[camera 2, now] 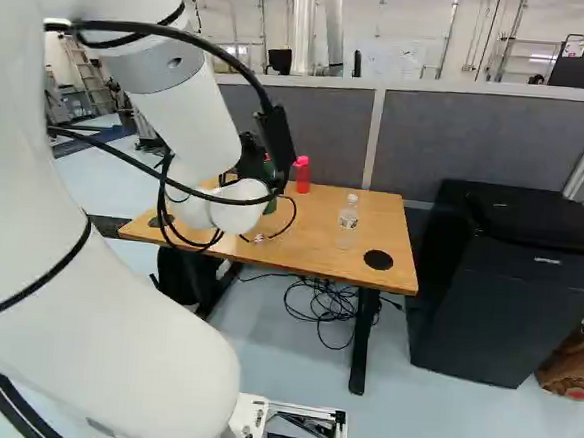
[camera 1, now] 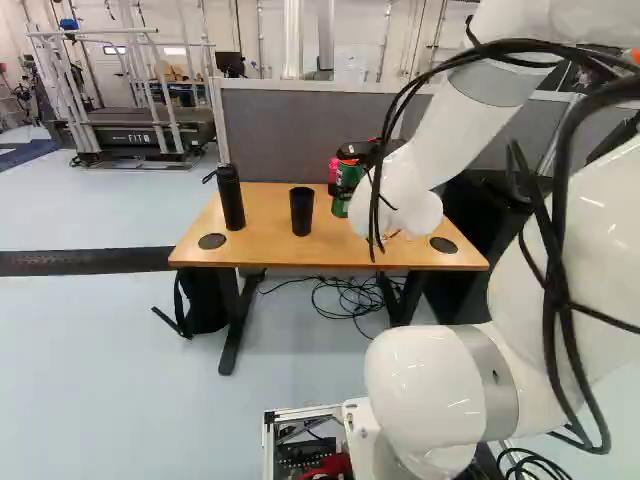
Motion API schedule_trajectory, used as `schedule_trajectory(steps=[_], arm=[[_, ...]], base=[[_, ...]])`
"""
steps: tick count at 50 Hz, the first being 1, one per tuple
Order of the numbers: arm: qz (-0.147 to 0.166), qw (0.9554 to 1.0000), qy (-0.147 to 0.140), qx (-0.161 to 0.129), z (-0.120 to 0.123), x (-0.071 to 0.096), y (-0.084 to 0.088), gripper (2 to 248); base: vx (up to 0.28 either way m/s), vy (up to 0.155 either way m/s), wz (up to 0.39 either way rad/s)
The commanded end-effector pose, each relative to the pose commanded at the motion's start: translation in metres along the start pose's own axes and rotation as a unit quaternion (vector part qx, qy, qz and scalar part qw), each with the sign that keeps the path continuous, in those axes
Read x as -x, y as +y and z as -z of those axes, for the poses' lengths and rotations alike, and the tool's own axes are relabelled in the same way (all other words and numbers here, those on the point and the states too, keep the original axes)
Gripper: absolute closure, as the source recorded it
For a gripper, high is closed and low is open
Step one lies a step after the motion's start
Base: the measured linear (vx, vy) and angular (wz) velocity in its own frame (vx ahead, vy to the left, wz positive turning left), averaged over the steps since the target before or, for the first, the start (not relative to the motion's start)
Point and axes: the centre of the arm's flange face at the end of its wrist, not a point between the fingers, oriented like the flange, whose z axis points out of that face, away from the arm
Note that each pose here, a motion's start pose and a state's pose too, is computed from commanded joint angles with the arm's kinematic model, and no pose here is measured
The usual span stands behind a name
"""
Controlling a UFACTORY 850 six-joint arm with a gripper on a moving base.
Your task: Pick up the green bottle from the table
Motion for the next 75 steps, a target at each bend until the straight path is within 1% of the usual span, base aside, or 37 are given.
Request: schedule_trajectory(steps=[22,38,57,75], arm=[[-0.013,0.9993,-0.009,0.034,0.031,0.035,-0.012,140],[-0.017,0.9984,-0.015,0.052,0.047,0.053,-0.017,140],[-0.019,0.9974,-0.020,0.066,0.059,0.066,-0.020,140],[-0.020,0.9972,-0.021,0.070,0.062,0.070,-0.020,140]], base=[[0.000,0.000,0.000],[0.000,0.000,0.000],[0.000,0.000,0.000],[0.000,0.000,0.000]])
